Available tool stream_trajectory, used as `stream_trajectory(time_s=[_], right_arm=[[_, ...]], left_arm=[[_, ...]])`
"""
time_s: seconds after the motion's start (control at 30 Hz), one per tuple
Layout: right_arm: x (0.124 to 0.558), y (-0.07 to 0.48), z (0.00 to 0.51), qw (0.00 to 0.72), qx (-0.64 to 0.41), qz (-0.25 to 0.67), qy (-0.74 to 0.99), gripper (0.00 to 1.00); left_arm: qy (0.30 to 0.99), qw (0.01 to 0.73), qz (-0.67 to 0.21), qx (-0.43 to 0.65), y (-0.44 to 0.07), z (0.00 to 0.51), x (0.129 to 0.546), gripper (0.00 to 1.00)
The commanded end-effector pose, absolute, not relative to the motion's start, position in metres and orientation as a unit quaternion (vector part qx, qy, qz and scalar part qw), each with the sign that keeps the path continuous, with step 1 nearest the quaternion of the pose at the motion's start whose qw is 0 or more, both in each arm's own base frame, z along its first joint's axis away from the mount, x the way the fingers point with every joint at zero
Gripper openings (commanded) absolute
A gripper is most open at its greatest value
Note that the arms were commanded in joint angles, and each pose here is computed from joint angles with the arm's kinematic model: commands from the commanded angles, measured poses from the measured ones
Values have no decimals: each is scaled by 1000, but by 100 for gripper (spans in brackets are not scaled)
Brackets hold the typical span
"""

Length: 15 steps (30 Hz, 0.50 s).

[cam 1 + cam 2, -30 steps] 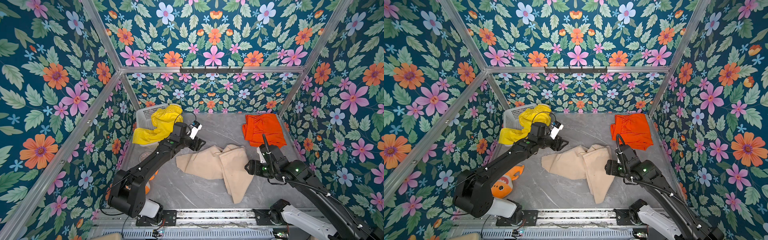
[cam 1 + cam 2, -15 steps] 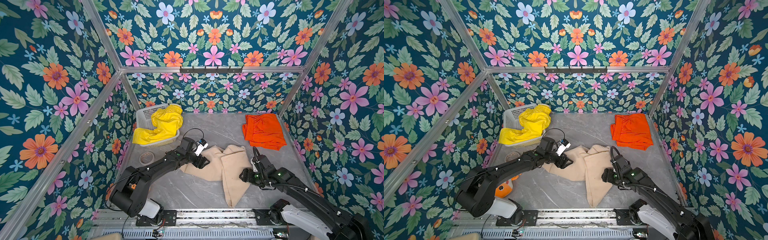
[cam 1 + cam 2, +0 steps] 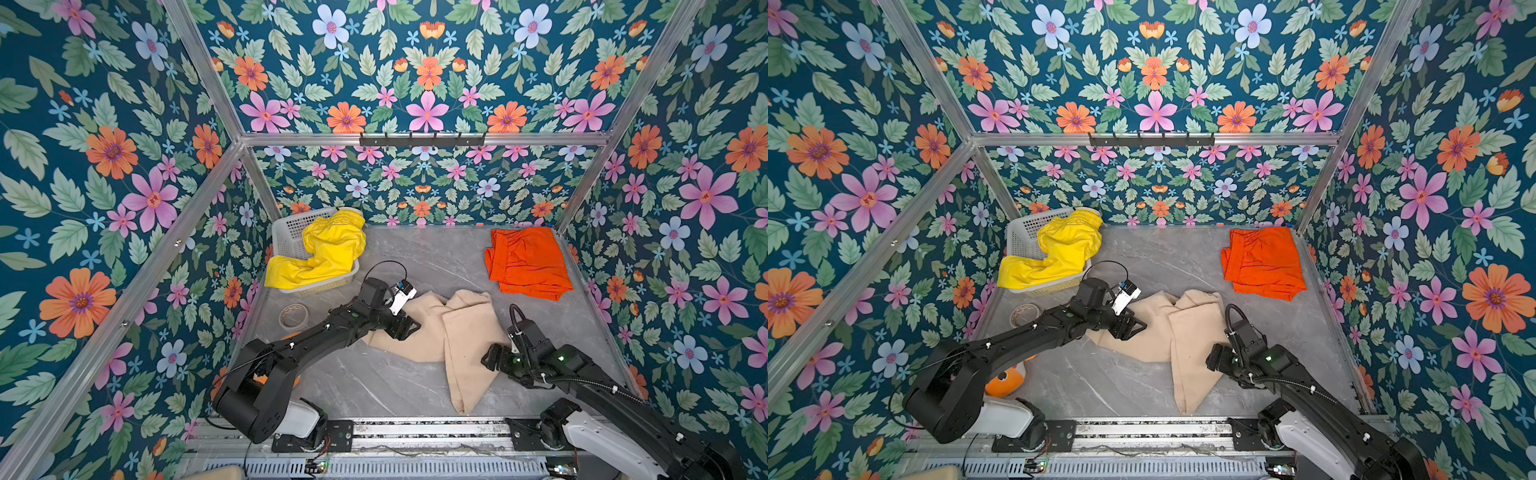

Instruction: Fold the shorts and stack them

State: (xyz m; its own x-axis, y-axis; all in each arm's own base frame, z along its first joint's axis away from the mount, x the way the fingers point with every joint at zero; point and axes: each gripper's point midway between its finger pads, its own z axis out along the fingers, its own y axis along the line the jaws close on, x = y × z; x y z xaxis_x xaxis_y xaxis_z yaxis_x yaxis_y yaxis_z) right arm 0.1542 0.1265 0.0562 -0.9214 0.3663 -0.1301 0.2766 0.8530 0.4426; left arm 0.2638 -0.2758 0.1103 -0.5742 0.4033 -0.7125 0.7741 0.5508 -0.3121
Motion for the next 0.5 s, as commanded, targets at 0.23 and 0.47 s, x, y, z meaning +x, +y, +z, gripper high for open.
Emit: stream_trajectory(time_s=[0.23,0.47], right_arm=[[189,168,65,151,145,321,924,50],[219,174,167,254,79,337,903,5]], left_arm=[[804,328,-354,347,-287,136,264,72],[761,375,-362,387,-289,174,256,69]])
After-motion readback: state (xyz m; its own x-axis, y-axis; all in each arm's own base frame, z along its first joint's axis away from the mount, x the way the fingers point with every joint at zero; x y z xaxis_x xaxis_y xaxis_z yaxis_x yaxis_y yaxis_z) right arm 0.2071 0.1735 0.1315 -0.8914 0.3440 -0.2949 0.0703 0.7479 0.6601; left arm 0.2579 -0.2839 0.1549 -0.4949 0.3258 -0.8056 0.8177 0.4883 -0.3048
